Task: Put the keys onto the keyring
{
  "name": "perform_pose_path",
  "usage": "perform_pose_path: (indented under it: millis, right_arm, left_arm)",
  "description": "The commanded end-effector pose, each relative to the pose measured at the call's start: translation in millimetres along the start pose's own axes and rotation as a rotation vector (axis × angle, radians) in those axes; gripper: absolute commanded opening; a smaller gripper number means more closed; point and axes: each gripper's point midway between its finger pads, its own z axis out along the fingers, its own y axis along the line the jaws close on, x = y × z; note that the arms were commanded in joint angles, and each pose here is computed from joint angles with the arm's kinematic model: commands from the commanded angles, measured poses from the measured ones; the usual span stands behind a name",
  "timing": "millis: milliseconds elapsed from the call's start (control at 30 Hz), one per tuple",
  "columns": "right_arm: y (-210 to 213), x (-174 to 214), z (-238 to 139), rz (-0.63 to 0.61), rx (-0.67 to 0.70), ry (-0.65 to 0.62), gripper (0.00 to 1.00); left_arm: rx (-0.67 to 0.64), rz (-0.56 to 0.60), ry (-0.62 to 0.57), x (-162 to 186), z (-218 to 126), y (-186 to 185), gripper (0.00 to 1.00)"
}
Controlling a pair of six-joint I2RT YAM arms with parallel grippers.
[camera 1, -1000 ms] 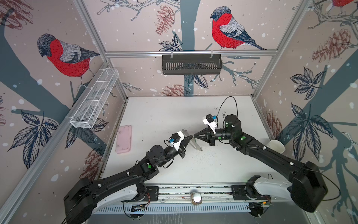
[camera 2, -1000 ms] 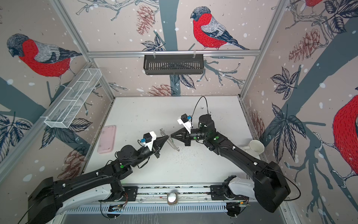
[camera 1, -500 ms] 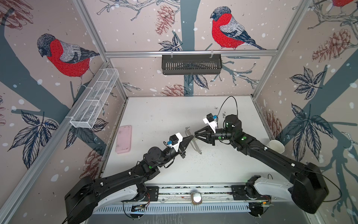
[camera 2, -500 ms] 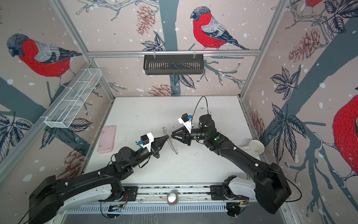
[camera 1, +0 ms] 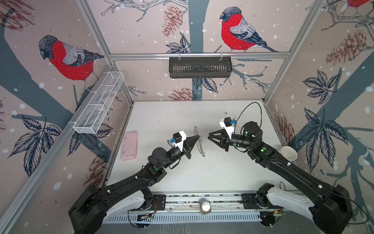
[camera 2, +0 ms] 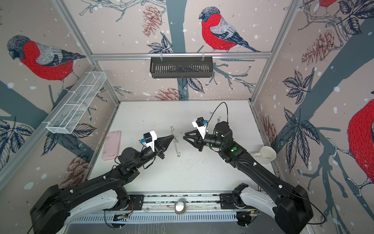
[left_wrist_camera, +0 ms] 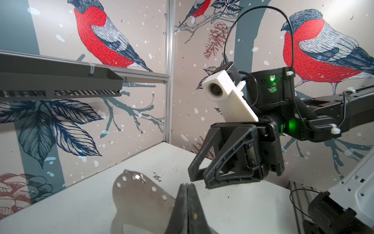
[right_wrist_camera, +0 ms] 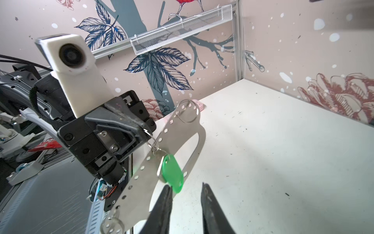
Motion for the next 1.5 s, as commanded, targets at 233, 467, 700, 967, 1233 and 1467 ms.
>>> perform_pose_path:
  millis: [233,467,700,967,1233,1467]
  right_arm:
    - [9,-14,-4,-0.114,0.006,-0.065,0.03]
    - [31,-16,4,-0.169,-0.062,-0.063,0.03]
    - [33,-9,11,-0.17,-0.063,-0.036,0.03]
    - [37,-5,16,-0.171,-0.079,-0.023,0.0]
    - [45,-5,21,-0.178,-0.107,-0.02,0.0]
    - [48,0,28,-0.18,-0.121,0.004,0.0]
  left_arm:
    - [0.206,-0.064,-0.047,-17,3,-17,0.0]
    - [0.282,-0.107,-0.062,-17,2,-19,0.0]
    - [0.314,-0.123,-0.078,-18,1,-21,0.0]
    - [0.332,-0.144,-0.087,-17,2,-22,0.0]
    - [0.338,-0.159,-0.096,-15,1,-22,0.0]
    - [0.346,-0.164,-0.105,-16,0,-23,0.0]
